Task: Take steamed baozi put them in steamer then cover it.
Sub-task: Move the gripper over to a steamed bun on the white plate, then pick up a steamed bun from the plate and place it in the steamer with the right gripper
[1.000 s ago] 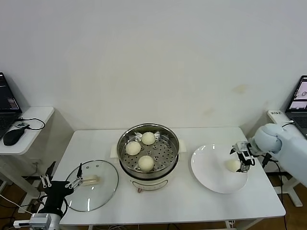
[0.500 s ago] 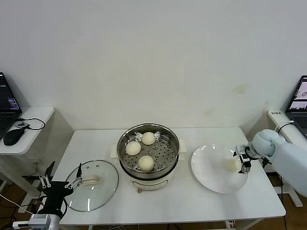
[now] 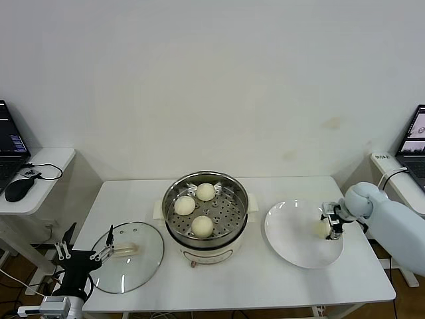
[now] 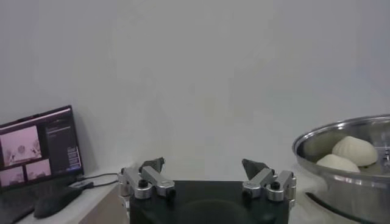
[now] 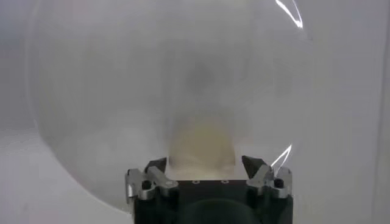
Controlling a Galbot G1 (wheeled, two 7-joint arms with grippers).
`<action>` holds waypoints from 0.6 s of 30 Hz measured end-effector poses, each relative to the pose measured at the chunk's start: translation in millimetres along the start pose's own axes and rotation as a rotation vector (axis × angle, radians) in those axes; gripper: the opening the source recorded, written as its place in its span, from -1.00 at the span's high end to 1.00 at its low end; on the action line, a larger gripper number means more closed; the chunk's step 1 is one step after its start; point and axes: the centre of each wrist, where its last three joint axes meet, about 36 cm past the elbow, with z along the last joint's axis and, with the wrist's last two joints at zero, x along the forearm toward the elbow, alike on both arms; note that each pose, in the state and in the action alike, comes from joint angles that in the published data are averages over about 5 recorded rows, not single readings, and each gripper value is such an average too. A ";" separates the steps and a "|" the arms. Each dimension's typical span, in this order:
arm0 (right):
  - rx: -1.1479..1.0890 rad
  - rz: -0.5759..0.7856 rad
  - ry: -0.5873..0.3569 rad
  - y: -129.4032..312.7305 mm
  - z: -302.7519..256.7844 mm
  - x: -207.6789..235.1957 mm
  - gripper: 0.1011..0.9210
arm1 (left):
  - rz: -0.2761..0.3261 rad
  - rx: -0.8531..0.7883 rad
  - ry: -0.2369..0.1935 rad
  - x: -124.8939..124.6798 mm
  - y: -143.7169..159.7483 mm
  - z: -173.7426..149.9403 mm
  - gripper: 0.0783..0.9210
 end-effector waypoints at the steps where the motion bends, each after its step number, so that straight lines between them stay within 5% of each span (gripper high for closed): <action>1: -0.001 -0.002 -0.001 -0.1 0.0 -0.1 -0.39 | 0.000 0.000 0.000 0.0 0.0 0.0 -0.77; 18: -0.007 0.038 -0.029 -21.0 -4.1 58.7 -0.25 | -0.006 0.005 -0.015 -1.5 0.4 -3.8 -0.77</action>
